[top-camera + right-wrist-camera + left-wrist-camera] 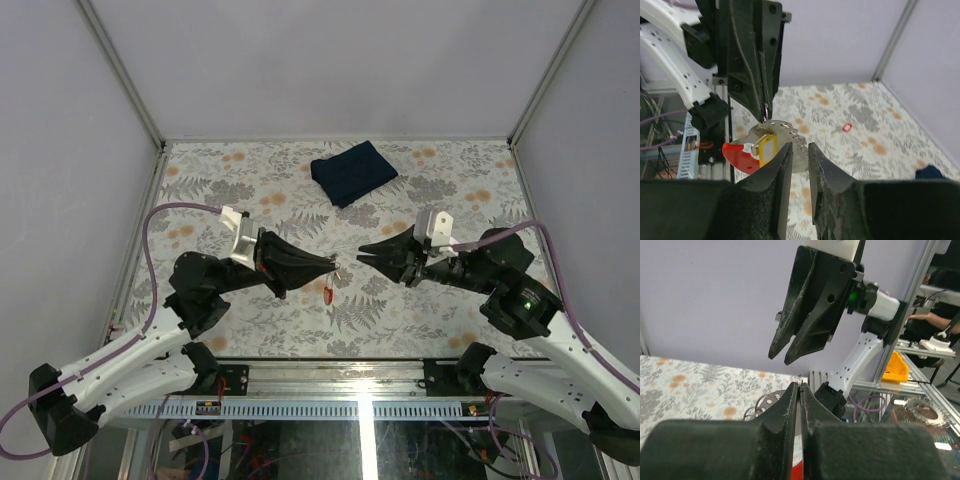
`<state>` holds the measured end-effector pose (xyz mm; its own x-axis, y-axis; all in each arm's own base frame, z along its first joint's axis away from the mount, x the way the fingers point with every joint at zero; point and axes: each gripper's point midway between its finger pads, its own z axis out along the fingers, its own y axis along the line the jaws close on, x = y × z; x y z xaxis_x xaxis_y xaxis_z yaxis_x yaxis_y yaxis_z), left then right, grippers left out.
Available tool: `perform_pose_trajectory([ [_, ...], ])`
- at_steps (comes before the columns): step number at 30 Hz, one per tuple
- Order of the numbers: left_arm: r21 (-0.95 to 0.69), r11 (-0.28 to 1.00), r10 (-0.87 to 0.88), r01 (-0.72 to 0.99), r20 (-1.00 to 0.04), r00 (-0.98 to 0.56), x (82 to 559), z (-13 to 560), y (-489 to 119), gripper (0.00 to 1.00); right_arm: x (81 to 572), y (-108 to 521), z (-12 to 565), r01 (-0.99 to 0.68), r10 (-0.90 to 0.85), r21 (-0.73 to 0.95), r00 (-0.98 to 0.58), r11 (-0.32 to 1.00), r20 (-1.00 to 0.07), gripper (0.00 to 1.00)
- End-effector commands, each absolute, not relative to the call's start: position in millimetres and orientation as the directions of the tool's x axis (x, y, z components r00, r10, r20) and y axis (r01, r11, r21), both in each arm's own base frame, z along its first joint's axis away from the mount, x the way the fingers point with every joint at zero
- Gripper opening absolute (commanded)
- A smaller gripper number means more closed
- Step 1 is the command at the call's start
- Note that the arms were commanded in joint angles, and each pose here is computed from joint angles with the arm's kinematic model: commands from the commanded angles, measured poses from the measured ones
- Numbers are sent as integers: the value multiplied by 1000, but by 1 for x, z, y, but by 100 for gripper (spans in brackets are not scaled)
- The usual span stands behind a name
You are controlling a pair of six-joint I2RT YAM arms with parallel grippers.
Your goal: Put the keys on the keyring
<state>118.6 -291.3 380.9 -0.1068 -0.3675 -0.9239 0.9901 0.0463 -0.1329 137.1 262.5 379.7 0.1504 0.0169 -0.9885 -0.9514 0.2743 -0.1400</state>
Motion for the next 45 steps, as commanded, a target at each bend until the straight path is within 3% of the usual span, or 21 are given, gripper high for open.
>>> perform_pose_trajectory([
  [1, -66, 6, -537, 998, -842, -53, 104, 429, -274, 0, 116, 265, 423, -960, 193, -198, 236, 197, -952, 26],
  [9, -48, 14, -537, 999, -843, -33, 103, 436, -273, 0, 104, 275, 410, -979, 178, -182, 195, 91, -964, 34],
  [17, -42, 60, -539, 997, -842, -3, 108, 441, -269, 0, 102, 283, 398, -990, 169, -138, 143, 37, -975, 50],
  [45, -36, 83, -529, 996, -849, 13, 113, 442, -271, 0, 105, 299, 389, -999, 201, -32, 33, 6, -979, 54],
])
